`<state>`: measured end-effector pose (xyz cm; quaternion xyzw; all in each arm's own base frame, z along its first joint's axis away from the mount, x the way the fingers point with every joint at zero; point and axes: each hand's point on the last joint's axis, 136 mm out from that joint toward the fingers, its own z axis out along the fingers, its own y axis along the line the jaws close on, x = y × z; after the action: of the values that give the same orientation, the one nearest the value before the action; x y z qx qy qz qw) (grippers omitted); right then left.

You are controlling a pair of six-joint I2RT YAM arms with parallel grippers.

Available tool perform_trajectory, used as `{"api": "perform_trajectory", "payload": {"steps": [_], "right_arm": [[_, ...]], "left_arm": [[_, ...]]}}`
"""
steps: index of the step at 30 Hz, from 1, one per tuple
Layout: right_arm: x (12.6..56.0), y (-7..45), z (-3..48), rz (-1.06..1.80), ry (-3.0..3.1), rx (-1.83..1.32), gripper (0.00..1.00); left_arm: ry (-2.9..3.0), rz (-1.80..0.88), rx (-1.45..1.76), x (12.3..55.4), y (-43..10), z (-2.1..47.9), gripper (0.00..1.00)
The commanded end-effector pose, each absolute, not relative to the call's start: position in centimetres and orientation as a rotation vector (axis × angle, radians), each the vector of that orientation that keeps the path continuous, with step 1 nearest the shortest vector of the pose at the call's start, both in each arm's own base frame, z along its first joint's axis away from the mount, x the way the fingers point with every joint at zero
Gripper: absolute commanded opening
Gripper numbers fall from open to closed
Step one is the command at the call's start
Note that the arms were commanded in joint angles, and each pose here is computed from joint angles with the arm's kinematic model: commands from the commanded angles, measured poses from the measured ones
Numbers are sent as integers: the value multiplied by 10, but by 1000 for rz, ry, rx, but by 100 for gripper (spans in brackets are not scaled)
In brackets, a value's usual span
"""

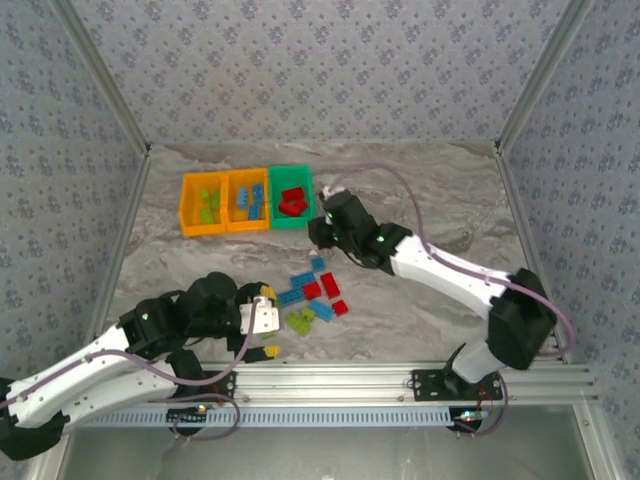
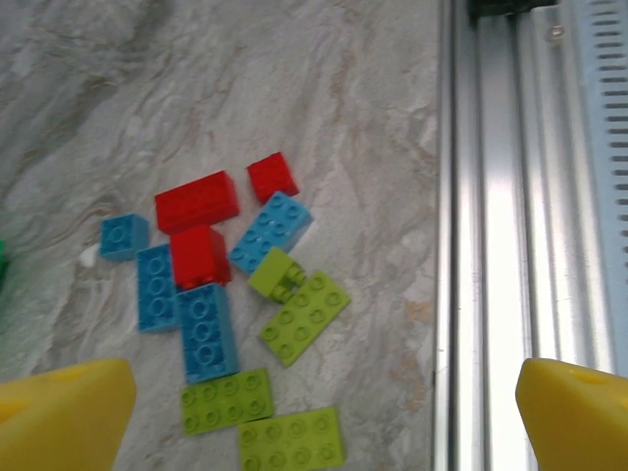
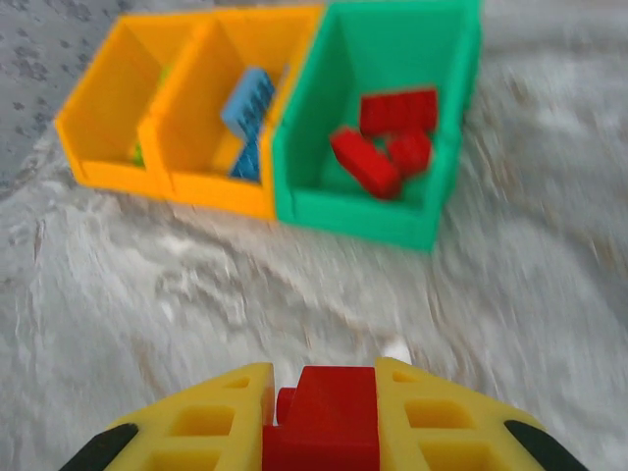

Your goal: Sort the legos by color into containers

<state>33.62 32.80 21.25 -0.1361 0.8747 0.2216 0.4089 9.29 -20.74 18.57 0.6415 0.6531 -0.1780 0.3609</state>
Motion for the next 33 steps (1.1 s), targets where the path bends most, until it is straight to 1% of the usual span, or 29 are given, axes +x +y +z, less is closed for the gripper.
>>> {"api": "perform_trajectory", "payload": {"steps": [1, 3, 5, 10, 12, 13, 15, 16, 18, 21, 23, 26, 30, 33], "right_arm": [[386, 354, 223, 457, 2074, -443, 25], [418, 369, 220, 418, 2055, -438, 25], [450, 380, 206, 373, 2061, -428, 25], [512, 406, 173, 365, 2059, -450, 29], [529, 412, 165, 381, 2064, -442, 32], [537, 414, 164, 405, 2068, -433, 36], [545, 420, 161, 449, 2084, -433, 46], [546, 421, 163, 449, 2090, -437, 49], [546, 418, 168, 414, 2089, -443, 50], [538, 409, 191, 369, 2087, -441, 51], [525, 400, 212, 361, 2095, -446, 51], [488, 383, 244, 376, 2111, -478, 53], [412, 346, 273, 421, 2165, -579, 61], [349, 310, 275, 400, 2198, -626, 68]], "left_arm": [[1690, -309, 1504, 125, -208, 195, 99], [1721, -235, 1410, 141, -204, 200, 99], [1755, -172, 1340, 154, -199, 204, 99], [1794, -139, 1292, 162, -192, 202, 99], [1808, -151, 1279, 163, -191, 201, 99], [1814, -158, 1273, 164, -191, 201, 99], [1820, -175, 1259, 166, -191, 201, 99], [1823, -182, 1251, 167, -191, 202, 99], [1828, -195, 1230, 169, -191, 203, 99], [1844, -225, 1166, 175, -194, 208, 99], [1881, -229, 1094, 180, -193, 213, 99], [1998, -231, 890, 193, -187, 223, 99], [2207, -282, 499, 203, -175, 220, 99], [2341, -338, 170, 200, -163, 190, 99]]}}
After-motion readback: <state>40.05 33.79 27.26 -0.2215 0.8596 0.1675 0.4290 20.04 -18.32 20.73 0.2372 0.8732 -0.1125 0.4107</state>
